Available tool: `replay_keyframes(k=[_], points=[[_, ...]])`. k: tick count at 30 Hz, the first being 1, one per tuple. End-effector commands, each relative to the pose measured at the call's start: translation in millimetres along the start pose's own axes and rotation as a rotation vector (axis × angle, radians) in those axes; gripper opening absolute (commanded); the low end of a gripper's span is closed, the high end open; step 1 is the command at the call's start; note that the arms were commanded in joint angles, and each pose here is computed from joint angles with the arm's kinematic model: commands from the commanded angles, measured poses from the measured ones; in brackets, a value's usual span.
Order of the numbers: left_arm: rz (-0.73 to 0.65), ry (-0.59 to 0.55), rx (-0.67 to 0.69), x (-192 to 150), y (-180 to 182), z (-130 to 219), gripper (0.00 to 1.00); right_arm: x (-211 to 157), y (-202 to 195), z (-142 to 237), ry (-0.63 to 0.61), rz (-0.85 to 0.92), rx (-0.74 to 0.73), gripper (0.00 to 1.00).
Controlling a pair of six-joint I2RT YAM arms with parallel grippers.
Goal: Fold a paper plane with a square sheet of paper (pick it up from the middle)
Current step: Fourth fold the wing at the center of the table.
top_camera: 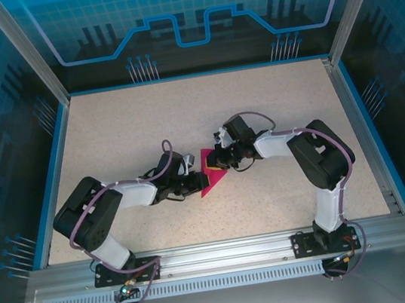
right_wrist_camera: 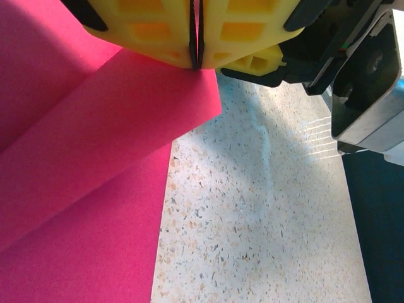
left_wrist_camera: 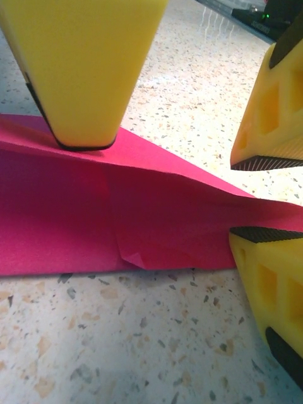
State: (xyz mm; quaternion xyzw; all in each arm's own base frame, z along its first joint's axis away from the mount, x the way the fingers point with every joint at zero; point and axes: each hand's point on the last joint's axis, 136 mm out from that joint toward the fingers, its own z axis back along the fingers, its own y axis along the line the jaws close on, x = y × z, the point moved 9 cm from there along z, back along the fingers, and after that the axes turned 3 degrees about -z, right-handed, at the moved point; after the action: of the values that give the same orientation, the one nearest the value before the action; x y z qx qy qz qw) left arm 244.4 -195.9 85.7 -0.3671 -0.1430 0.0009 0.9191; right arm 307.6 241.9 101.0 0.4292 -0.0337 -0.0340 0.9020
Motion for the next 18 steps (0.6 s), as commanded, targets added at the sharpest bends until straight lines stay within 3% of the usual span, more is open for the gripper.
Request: replay_keyframes(k=[1,18], points=[[-0.059,0.013,0.063,-1,-5,3,0.32,1,5,-5,0.011,0.003,0.008,0.12],[-0.246,0.008,0.229,-5,-26,-1,0.29,1,10,-2,0.01,0.012,0.016,0.11]])
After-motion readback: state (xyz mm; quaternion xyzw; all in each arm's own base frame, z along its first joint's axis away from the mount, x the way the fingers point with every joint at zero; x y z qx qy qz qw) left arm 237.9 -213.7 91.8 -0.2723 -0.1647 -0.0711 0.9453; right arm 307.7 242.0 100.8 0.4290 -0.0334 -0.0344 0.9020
